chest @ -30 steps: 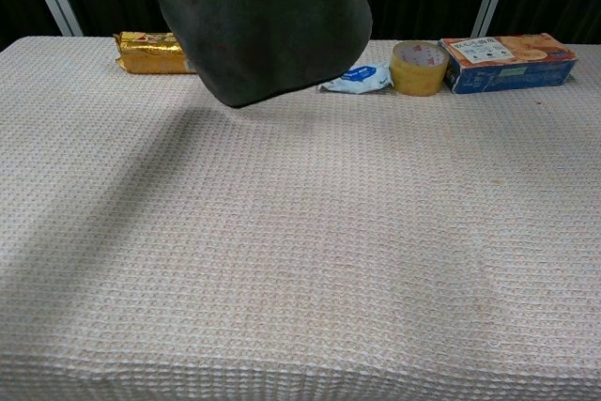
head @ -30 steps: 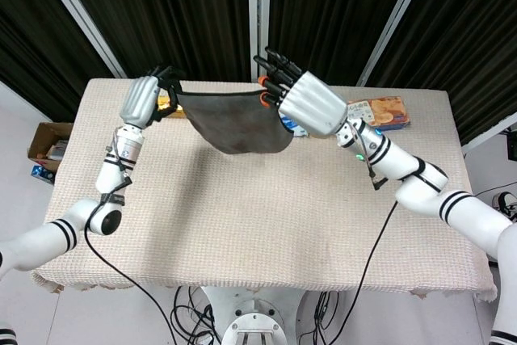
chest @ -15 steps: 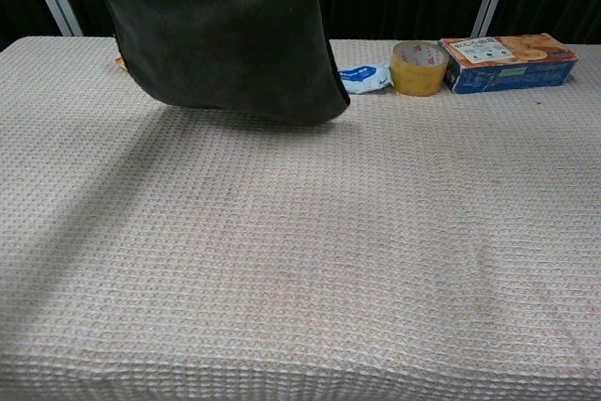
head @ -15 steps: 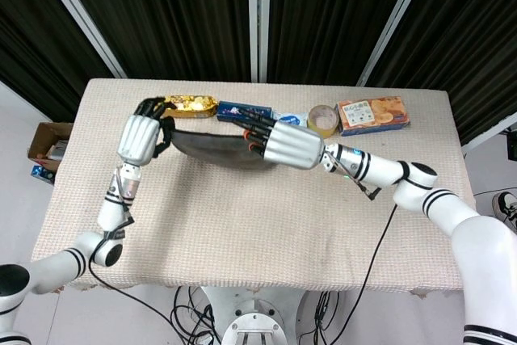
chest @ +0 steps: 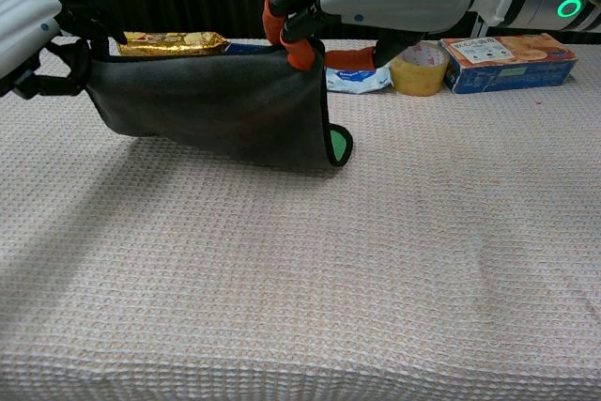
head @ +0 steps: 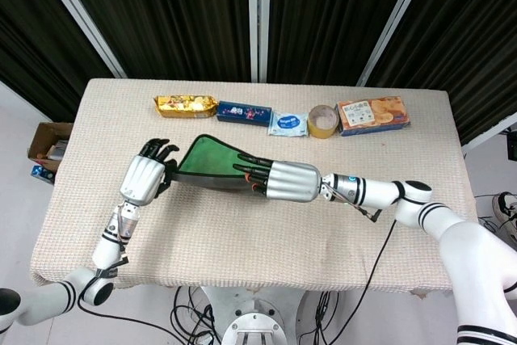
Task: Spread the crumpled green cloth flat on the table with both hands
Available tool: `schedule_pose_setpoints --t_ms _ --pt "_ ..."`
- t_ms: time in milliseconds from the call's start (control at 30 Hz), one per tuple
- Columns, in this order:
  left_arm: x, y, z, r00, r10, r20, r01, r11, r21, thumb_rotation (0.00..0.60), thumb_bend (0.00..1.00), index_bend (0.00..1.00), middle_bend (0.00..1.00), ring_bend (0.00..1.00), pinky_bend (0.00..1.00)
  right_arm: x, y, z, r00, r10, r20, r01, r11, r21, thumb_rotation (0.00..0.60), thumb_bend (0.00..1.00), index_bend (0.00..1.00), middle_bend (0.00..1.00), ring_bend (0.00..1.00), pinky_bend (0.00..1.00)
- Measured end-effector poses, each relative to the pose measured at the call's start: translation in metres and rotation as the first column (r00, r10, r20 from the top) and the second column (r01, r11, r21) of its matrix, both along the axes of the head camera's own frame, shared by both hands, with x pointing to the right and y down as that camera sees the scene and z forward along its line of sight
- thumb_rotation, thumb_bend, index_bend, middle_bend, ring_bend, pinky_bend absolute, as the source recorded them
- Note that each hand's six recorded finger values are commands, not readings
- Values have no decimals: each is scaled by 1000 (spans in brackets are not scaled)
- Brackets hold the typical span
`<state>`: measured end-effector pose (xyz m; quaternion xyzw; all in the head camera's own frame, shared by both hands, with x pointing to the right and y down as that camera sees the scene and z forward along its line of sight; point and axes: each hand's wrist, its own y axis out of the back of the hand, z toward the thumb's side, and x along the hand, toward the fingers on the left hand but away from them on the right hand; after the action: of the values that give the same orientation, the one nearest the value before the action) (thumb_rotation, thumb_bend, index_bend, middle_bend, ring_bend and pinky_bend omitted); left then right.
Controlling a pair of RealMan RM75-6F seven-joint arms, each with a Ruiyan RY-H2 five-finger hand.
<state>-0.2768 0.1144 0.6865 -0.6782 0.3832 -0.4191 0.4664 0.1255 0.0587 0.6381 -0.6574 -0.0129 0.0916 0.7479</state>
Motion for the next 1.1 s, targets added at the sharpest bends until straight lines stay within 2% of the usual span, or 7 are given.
schedule_pose_setpoints --t_ms 300,433,533,667,767,900,1100 --pt "0 24 8 998 45 44 -43 998 -48 600 585 605 271 189 195 -3 20 17 998 -44 -37 43 999 -26 600 492 754 307 20 0" --pt "-1 31 9 995 66 70 -61 996 -66 600 573 555 250 189 195 -10 30 22 997 -69 -37 67 997 -37 600 444 683 282 19 0" --pt "-2 36 10 993 78 93 -70 994 -89 600 544 474 216 189 194 -15 37 24 996 -78 -32 76 996 -47 600 278 539 244 7 0" --pt "-3 42 9 989 86 120 -72 990 -120 600 469 311 170 181 188 -21 45 26 998 -64 -17 63 996 -61 600 39 233 161 0 0" --pt "-5 45 6 986 86 143 -67 989 -134 600 382 209 136 163 182 -24 49 25 999 -34 3 34 997 -67 600 0 38 102 0 0" --pt "-7 49 1 982 79 172 -53 987 -151 600 277 137 98 147 178 -25 51 20 1000 4 26 -2 997 -75 600 0 0 52 0 0" --pt "-15 48 -8 978 41 206 -6 986 -167 600 249 125 91 144 177 -22 50 3 995 67 70 -61 994 -88 600 0 0 45 0 0"
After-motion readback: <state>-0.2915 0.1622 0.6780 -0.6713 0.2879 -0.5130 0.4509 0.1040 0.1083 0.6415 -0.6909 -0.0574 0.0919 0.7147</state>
